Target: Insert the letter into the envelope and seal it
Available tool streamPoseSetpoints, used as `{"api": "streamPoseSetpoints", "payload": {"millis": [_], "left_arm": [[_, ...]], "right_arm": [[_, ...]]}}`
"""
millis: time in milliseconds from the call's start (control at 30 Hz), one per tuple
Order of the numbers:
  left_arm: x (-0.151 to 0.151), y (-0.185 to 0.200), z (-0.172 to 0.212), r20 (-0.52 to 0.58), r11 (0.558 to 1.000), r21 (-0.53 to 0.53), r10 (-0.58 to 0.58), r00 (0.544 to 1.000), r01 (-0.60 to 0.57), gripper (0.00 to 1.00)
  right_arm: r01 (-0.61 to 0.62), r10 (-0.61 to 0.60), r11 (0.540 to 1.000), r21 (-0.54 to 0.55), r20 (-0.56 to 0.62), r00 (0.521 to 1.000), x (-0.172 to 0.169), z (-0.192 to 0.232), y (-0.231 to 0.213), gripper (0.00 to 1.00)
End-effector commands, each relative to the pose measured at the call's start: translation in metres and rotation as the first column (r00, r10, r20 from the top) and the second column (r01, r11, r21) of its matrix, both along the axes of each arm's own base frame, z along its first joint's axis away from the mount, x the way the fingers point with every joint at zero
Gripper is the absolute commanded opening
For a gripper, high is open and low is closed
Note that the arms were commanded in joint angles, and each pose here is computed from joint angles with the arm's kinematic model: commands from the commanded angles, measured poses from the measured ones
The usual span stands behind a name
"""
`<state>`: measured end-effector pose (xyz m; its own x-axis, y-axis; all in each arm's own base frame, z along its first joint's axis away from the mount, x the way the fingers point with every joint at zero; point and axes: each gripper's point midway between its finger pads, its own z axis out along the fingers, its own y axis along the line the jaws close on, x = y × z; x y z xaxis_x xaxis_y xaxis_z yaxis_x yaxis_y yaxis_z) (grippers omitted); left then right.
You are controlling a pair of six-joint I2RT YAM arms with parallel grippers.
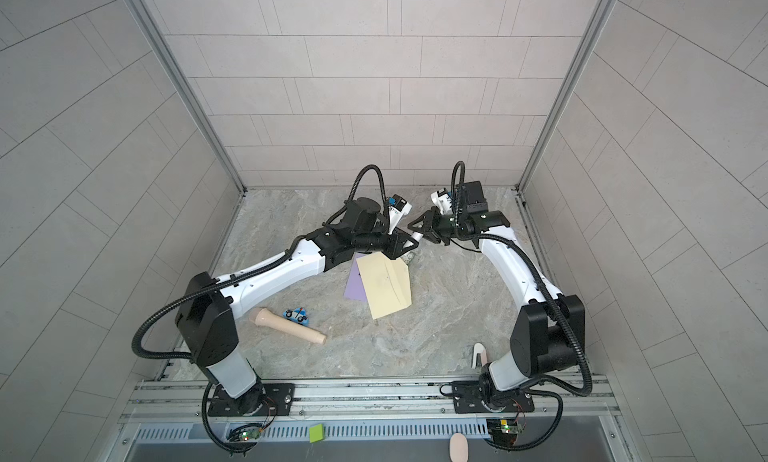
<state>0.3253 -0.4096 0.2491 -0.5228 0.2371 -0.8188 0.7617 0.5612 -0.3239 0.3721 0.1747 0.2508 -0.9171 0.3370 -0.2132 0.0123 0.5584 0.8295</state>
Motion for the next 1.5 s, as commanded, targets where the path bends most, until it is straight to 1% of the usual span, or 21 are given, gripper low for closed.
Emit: {"api": "streamPoseSetpoints", "payload": {"millis": [0,100,200,267,300,333,400,433,467,500,567,600,667,767,833,933,1167,1300,1400,1467], "left_arm": [[0.004,-0.005,0.030,0.285,0.992,0.107,0.038,0.958,-0.071,0.00],[-0.005,-0.017,0.025,0.346,0.983,0.173,-0.004,0.938,-0.059,0.00],[-0.010,-0.022,0.024,0.357,0.982,0.184,-0.022,0.934,-0.047,0.00],[-0.010,-0.022,0.025,0.360,0.982,0.181,-0.021,0.933,-0.048,0.00],[-0.010,-0.021,0.025,0.359,0.982,0.181,-0.022,0.933,-0.047,0.00],[-0.010,-0.019,0.025,0.357,0.982,0.181,-0.019,0.934,-0.049,0.00],[-0.007,-0.014,0.024,0.328,0.985,0.166,-0.017,0.944,-0.040,0.00],[-0.006,-0.011,0.023,0.302,0.988,0.151,-0.012,0.953,-0.035,0.00],[-0.004,-0.008,0.023,0.273,0.991,0.130,-0.012,0.962,-0.024,0.00],[-0.004,-0.006,0.022,0.243,0.994,0.111,-0.014,0.970,-0.014,0.00],[-0.003,-0.001,0.024,0.177,0.998,0.053,-0.026,0.984,0.017,0.00],[-0.004,-0.001,0.024,0.147,0.999,0.026,-0.040,0.988,0.037,0.00],[-0.005,0.001,0.026,0.082,0.997,-0.027,-0.064,0.995,0.067,0.00],[-0.007,0.002,0.027,0.005,0.991,-0.096,-0.095,0.995,0.095,0.00],[-0.006,0.003,0.028,-0.034,0.985,-0.141,-0.107,0.994,0.102,0.00],[-0.004,0.006,0.031,-0.057,0.979,-0.181,-0.108,0.993,0.096,0.00],[-0.002,0.010,0.031,-0.058,0.981,-0.174,-0.101,0.993,0.090,0.00],[0.001,0.013,0.028,-0.050,0.987,-0.148,-0.076,0.996,0.068,0.00],[0.006,0.016,0.024,-0.002,0.996,-0.089,-0.025,1.000,0.024,0.00],[0.010,0.017,0.023,0.064,0.999,-0.031,0.025,0.998,-0.023,0.00]], "right_arm": [[0.184,-0.199,0.974,-0.135,-0.112,0.973,0.001,-0.030,-0.022,0.00],[0.256,-0.285,0.950,-0.178,-0.167,0.944,0.000,-0.050,-0.027,0.00],[0.293,-0.321,0.942,-0.161,-0.188,0.928,0.002,-0.057,-0.026,0.00],[0.296,-0.319,0.945,-0.142,-0.182,0.930,0.003,-0.054,-0.024,0.03],[0.290,-0.309,0.948,-0.128,-0.172,0.935,0.004,-0.050,-0.022,0.08],[0.274,-0.288,0.956,-0.107,-0.156,0.945,0.005,-0.045,-0.019,0.15],[0.220,-0.225,0.974,-0.050,-0.112,0.968,0.007,-0.028,-0.012,0.37],[0.191,-0.193,0.981,-0.026,-0.091,0.977,0.007,-0.021,-0.009,0.43],[0.163,-0.163,0.987,0.002,-0.065,0.985,0.007,-0.011,-0.007,0.47],[0.140,-0.138,0.990,0.030,-0.042,0.990,0.006,-0.003,-0.006,0.50],[0.088,-0.090,0.992,0.093,0.019,0.996,0.005,0.017,-0.005,0.54],[0.062,-0.067,0.992,0.112,0.042,0.997,0.003,0.024,-0.004,0.54],[-0.008,-0.005,0.991,0.131,0.096,0.995,-0.003,0.041,-0.001,0.54],[-0.080,0.066,0.991,0.106,0.131,0.989,-0.015,0.051,0.002,0.54],[-0.093,0.080,0.991,0.094,0.132,0.988,-0.018,0.052,0.002,0.54],[-0.089,0.077,0.992,0.094,0.129,0.989,-0.018,0.050,0.002,0.49],[-0.089,0.078,0.992,0.088,0.118,0.990,-0.016,0.043,0.002,0.28],[-0.071,0.063,0.995,0.072,0.118,0.991,-0.013,0.041,-0.001,0.21],[-0.025,0.023,0.999,0.024,0.101,0.995,-0.010,0.033,-0.007,0.16],[0.027,-0.023,0.999,-0.045,0.078,0.997,-0.008,0.021,-0.015,0.09]]}}
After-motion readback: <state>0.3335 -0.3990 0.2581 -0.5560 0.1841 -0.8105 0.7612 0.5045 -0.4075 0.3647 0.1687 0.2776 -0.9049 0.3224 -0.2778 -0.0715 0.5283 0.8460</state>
